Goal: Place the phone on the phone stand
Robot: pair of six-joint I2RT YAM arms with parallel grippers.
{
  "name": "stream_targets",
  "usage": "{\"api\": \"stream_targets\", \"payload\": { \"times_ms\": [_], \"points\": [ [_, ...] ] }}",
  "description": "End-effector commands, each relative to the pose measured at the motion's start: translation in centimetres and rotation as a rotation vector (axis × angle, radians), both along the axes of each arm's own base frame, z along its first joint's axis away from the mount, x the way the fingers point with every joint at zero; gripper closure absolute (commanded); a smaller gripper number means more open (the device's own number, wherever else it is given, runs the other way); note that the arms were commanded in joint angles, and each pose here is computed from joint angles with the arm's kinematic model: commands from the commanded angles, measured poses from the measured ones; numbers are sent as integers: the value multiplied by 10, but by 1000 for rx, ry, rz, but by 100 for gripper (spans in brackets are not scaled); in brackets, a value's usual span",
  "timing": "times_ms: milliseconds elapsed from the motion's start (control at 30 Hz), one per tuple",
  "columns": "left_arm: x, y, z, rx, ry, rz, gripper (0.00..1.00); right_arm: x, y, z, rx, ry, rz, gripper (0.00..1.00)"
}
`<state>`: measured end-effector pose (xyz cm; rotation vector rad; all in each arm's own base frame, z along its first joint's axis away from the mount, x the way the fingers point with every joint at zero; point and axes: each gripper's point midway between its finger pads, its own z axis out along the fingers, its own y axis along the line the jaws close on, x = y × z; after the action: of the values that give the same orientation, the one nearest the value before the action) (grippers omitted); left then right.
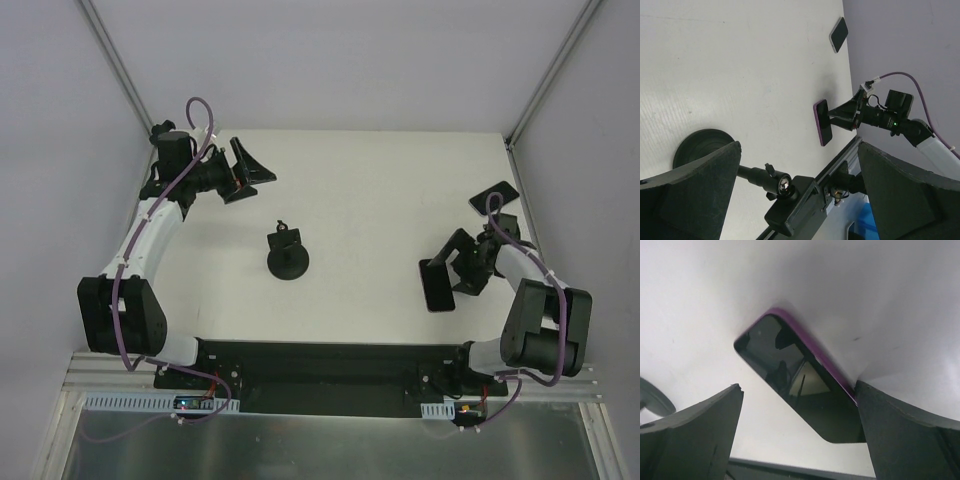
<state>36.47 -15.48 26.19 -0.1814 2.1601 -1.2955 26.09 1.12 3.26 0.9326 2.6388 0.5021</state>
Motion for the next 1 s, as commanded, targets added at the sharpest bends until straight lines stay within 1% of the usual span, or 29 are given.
{"api": "stream_targets", "payload": {
  "times_ms": [0,33,67,133,167,233,267,400,433,467,600,767,967],
  "points": [
    [0,-1,6,-40,-17,-29,1,-27,42,4,51,65,110,4],
    [1,-2,5,-46,-12,-33,1,-27,43,4,38,65,121,4],
    [1,-2,6,-47,-18,-34,1,-28,38,2,-6,78,119,4],
    [0,-2,5,-51,-14,-32,1,-23,33,4,-92,80,157,4],
    [0,-3,6,-58,-14,-37,1,-26,33,2,-113,109,182,4],
    [0,-4,5,-62,-10,-38,1,-20,32,6,-162,110,228,4],
    [1,-4,4,-62,-12,-38,1,-25,34,2,-205,145,267,4],
    [1,-5,2,-72,-1,-46,1,-25,30,3,-299,194,311,4],
    [1,-5,2,-75,2,-48,1,-26,22,2,-353,218,302,4],
    [1,-5,1,-78,5,-48,1,-26,24,1,-371,221,323,4],
    [1,-5,2,-83,1,-47,1,-28,26,-3,-398,241,360,4],
    [2,-6,-3,-88,10,-49,1,-23,35,-3,-398,257,476,4],
    [2,-7,-3,-102,16,-58,1,-18,44,-6,-397,263,485,4]
  ]
}}
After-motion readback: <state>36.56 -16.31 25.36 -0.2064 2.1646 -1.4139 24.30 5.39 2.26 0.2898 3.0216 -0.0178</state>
